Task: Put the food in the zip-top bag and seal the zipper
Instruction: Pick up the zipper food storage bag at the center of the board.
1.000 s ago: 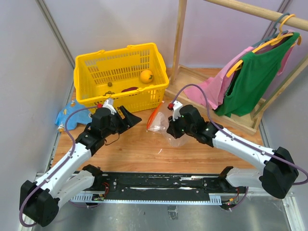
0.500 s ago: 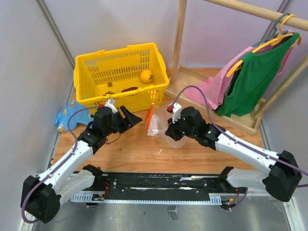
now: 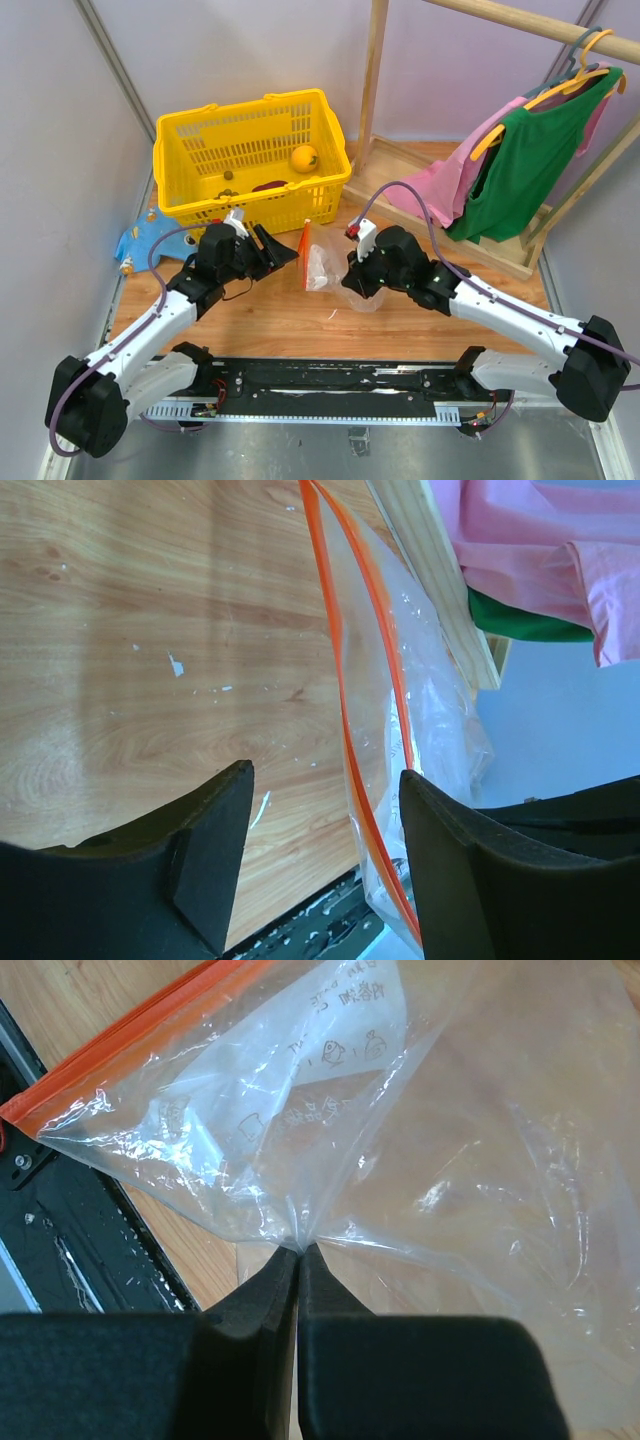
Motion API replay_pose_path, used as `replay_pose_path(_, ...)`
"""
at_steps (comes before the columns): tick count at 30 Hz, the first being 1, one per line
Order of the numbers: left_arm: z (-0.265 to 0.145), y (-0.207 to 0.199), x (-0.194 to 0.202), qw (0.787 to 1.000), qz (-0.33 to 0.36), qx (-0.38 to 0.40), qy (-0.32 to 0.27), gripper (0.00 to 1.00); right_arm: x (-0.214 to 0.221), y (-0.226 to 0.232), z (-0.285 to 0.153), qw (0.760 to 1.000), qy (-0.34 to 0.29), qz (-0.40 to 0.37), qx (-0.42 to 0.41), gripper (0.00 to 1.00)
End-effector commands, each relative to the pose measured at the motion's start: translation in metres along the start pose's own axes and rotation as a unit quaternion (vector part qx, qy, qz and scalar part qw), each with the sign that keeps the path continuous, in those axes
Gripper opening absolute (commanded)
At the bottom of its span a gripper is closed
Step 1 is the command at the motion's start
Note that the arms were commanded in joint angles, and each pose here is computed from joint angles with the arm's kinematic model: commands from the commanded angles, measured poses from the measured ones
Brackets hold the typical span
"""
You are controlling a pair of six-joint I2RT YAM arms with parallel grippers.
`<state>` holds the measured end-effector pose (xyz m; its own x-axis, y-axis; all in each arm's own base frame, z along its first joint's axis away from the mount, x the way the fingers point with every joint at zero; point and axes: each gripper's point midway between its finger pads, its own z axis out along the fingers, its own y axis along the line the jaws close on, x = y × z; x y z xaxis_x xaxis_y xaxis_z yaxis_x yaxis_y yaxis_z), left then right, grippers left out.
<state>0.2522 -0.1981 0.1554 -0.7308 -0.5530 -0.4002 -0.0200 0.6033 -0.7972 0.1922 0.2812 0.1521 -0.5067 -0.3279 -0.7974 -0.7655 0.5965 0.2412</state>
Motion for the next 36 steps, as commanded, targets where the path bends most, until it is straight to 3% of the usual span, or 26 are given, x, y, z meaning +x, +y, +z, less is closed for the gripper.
replay_pose_path(1, 0.002, -0.007, 0.002, 1.0, -0.001, 0.025, 0.008, 0.63, -0.003, 0.011, 0.001, 1.0, -0.007, -0.016, -0.017, 0.01)
replay_pose_path(6, 0.007, -0.002, 0.008, 0.999, -0.005, 0.026, 0.022, 0.58, -0.006, 0.014, 0.002, 1.0, -0.01, -0.02, -0.021, 0.01)
replay_pose_path(14, 0.014, -0.003, 0.018, 0.998, -0.008, 0.047, 0.046, 0.4, -0.011, 0.022, 0.006, 0.999, -0.01, -0.028, -0.03, 0.01)
replay_pose_path(18, 0.014, -0.009, 0.02, 0.996, -0.009, 0.064, 0.053, 0.23, -0.013, 0.022, 0.008, 0.999, -0.011, -0.029, -0.028, 0.01)
replay_pose_path(21, 0.012, -0.016, 0.018, 0.996, -0.007, 0.082, 0.047, 0.01, -0.014, 0.021, 0.009, 0.999, -0.009, -0.029, -0.026, 0.01)
replay_pose_path(24, 0.009, -0.024, 0.014, 0.995, 0.007, 0.095, 0.041, 0.0, -0.012, 0.019, 0.01, 1.0, -0.004, -0.024, -0.02, 0.02)
replay_pose_path(28, 0.005, -0.037, 0.003, 0.995, 0.059, 0.083, 0.02, 0.0, -0.013, 0.008, 0.002, 1.0, -0.008, -0.02, 0.014, 0.16)
replay_pose_path(36, -0.01, -0.067, -0.026, 0.982, 0.18, 0.021, -0.054, 0.0, -0.034, -0.01, -0.029, 0.995, -0.03, 0.001, 0.09, 0.57)
